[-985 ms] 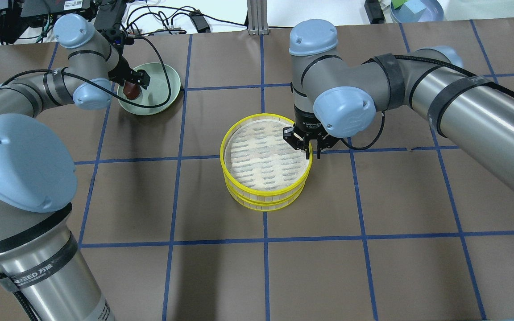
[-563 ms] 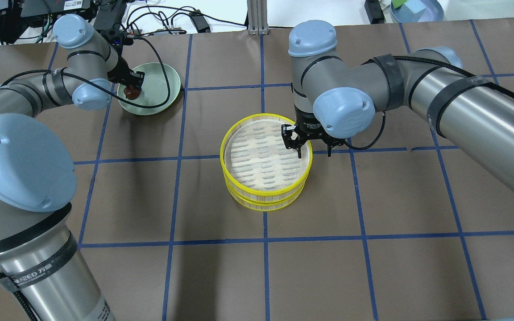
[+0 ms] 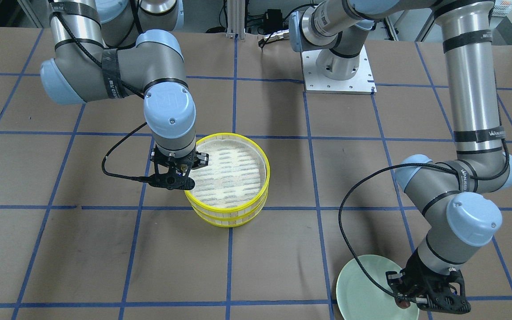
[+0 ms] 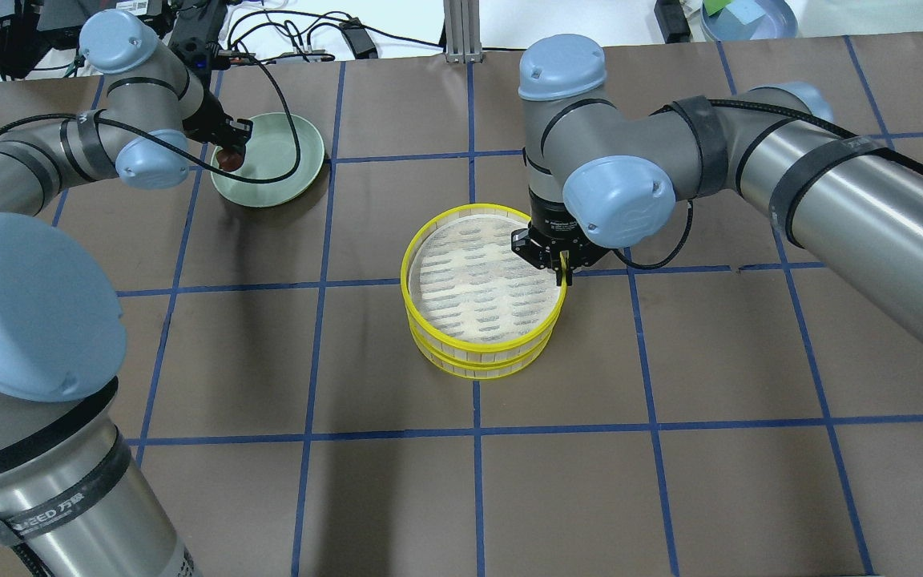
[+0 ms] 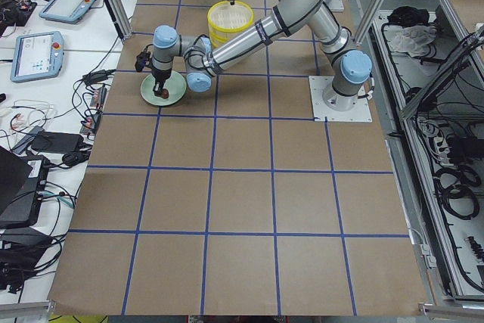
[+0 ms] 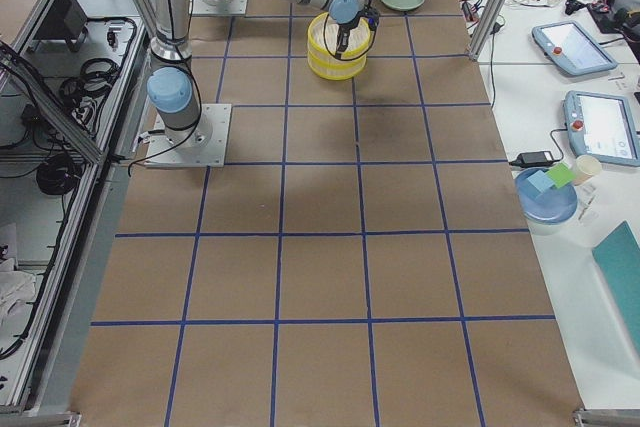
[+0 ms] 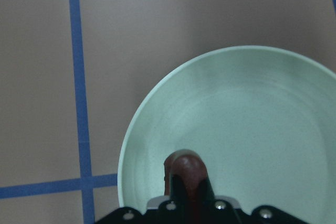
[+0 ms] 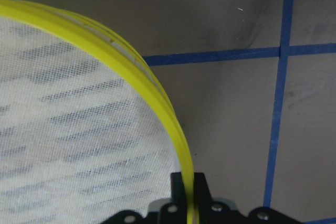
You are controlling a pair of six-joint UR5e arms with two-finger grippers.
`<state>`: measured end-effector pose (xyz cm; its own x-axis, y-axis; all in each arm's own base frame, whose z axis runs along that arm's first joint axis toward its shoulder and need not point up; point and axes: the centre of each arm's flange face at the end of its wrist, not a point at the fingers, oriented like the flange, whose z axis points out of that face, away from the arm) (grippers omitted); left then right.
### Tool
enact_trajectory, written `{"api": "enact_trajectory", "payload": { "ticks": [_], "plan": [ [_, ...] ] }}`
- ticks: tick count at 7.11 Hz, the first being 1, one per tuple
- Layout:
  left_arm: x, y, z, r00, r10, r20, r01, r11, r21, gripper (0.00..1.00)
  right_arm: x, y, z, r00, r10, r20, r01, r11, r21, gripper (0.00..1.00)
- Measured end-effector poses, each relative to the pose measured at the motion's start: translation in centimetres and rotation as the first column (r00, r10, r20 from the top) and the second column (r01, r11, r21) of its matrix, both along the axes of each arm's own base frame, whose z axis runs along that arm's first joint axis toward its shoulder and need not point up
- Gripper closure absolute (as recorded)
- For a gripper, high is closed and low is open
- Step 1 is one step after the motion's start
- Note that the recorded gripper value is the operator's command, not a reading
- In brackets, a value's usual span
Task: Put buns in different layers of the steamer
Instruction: 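Lift the brown bun off the plate with the left gripper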
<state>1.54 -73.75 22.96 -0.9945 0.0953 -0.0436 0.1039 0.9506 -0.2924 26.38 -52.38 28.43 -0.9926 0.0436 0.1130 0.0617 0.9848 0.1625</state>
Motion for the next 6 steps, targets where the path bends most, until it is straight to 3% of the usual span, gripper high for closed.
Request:
{"api": "enact_trajectory", "payload": {
  "ticks": [3,6],
  "plan": [
    [-1.1,1.5,4.9,0.995,0.090,-0.030,-0.090,0.996,0.018,1.00,0.0,0.0,1.5,1.000,0.000,0.007,0.001,1.000,-0.029,1.00],
    [-0.9,2.7,7.3,0.992,0.124,0.008,-0.125,0.992,0.038,1.00,1.0,0.7,1.4,1.000,0.025,0.002,-0.025,0.999,-0.032,1.00]
  ]
}}
